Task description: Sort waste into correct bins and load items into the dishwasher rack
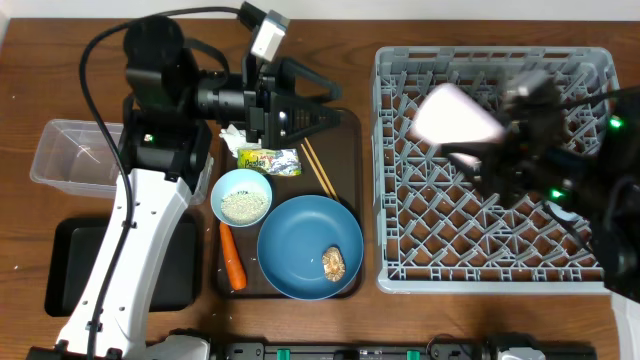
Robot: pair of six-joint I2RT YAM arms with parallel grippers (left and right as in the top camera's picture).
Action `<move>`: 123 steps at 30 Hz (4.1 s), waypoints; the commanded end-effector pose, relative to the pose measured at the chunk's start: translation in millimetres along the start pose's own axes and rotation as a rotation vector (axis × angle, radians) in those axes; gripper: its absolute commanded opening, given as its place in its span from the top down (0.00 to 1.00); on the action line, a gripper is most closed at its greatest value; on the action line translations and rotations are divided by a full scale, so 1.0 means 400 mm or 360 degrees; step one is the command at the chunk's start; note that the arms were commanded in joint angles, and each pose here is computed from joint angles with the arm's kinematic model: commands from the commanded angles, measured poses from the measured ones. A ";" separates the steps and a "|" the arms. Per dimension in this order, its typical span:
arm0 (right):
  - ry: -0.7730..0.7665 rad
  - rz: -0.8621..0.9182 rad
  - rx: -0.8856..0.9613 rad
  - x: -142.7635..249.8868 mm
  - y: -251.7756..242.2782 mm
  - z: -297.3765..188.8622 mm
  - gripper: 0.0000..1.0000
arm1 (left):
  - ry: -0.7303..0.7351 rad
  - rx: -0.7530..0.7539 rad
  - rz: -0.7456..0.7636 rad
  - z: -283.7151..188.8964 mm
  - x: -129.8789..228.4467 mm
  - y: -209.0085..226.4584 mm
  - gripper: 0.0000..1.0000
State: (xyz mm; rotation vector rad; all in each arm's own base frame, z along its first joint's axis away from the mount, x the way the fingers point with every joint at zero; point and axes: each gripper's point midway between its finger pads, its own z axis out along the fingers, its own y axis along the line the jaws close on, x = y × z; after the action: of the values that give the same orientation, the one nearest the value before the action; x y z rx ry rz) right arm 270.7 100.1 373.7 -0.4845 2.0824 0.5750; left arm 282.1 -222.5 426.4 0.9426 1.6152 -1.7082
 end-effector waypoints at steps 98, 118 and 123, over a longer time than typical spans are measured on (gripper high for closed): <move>0.0408 0.0848 0.0279 0.081 -0.201 0.121 0.18 | 0.0898 -0.2376 -0.0701 -0.325 0.571 0.696 0.27; 0.0442 0.0827 0.0342 0.092 -0.210 0.129 0.18 | 0.1116 -0.1981 -0.1004 -0.212 0.740 0.713 0.40; 0.0443 0.0827 0.0342 0.093 -0.210 0.129 0.20 | 0.1135 -0.1982 -0.1020 -0.213 0.758 0.725 0.60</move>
State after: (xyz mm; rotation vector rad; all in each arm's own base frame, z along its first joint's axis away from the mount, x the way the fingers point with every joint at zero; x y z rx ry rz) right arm 332.2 51.1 300.0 0.1516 2.5125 0.5960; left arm 357.4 -146.9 16.7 0.3298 3.0378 -0.2598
